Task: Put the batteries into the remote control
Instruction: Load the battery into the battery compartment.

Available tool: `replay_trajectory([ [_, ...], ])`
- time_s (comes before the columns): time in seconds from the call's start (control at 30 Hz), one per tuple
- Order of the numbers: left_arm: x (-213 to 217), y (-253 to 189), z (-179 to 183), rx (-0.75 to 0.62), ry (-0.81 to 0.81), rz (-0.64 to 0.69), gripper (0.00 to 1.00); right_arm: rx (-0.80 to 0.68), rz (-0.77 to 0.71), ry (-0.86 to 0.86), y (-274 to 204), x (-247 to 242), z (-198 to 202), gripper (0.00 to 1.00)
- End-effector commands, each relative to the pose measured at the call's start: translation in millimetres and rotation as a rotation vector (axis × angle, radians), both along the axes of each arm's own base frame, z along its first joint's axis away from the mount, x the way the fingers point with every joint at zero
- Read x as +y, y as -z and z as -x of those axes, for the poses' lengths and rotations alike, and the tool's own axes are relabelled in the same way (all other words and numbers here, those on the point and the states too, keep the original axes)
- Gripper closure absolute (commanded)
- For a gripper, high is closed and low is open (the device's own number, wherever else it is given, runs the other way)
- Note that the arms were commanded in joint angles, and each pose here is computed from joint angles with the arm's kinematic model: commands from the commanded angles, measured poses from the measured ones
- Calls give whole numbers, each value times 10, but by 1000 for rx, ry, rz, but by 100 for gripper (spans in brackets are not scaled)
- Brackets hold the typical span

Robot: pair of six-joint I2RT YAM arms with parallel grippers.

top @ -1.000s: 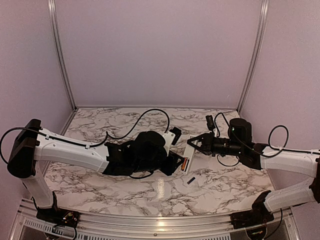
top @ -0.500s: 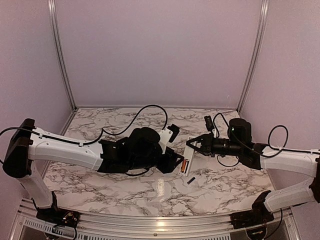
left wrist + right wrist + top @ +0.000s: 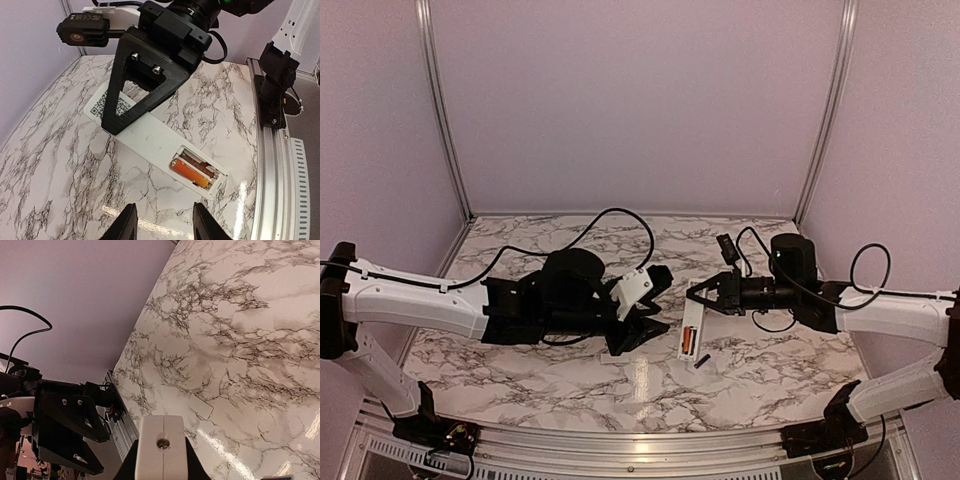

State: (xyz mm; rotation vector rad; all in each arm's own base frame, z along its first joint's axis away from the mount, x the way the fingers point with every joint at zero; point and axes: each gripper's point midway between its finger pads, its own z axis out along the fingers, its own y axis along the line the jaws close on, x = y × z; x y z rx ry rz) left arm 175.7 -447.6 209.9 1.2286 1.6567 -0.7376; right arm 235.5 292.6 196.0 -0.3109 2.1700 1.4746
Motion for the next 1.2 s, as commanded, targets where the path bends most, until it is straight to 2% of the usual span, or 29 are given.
replay_trajectory([
  [0.0,15,45,259,-137,156,-38,63,-42,-22,-94,-172,123,64,100],
  [0.1,-5,97,327,-174,186,-55,66,-53,-13,-124,-170,158,95,100],
  [0.53,-162,151,445,-265,228,-89,66,-60,30,-175,-81,278,172,100],
  [1.17,-282,197,332,-289,174,-122,75,-69,41,-205,-79,385,259,100],
])
